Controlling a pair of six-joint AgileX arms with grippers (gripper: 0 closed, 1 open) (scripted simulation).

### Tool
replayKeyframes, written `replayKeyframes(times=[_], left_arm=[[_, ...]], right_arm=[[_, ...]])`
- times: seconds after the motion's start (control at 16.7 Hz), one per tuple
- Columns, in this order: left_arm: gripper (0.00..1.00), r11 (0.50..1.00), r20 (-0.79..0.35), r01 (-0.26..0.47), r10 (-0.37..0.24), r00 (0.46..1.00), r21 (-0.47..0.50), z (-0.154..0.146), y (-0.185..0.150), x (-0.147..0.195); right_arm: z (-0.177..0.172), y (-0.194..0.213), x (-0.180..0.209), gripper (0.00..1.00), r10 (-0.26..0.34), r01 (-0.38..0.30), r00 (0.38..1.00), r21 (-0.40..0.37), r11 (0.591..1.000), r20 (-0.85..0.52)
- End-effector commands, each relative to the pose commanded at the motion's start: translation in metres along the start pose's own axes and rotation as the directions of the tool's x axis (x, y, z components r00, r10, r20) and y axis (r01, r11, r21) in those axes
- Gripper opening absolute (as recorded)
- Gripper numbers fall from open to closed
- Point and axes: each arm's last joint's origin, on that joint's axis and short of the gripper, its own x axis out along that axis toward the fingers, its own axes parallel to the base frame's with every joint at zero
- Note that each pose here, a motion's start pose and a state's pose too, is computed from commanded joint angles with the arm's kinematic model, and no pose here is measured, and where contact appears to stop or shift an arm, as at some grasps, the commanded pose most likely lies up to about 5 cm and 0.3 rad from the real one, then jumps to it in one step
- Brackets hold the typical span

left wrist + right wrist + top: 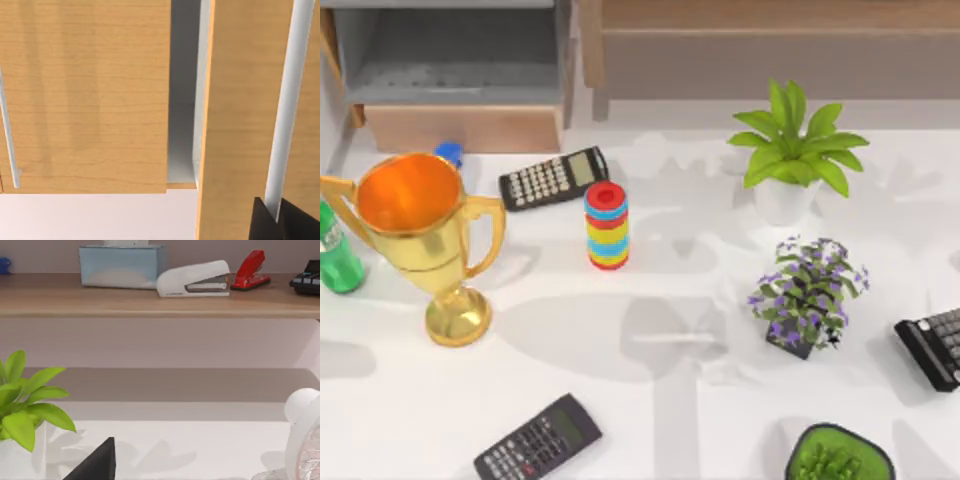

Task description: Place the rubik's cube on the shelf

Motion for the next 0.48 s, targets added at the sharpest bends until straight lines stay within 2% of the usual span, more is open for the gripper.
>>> replayKeyframes(times=[0.24, 0.48], left_arm=[[0.0, 1.0, 0.0, 0.0, 0.0, 1.0, 0.0, 0.0001, -0.0001, -0.002], [0.3, 1.0, 0.0, 0.0, 0.0, 1.0, 0.0, 0.0001, -0.0001, -0.002]], right_arm=[[0.0, 0.0, 0.0, 1.0, 0.0, 0.0, 1.0, 0.0, 1.0, 0.0], [0.0, 0.0, 0.0, 1.0, 0.0, 0.0, 1.0, 0.0, 1.0, 0.0]])
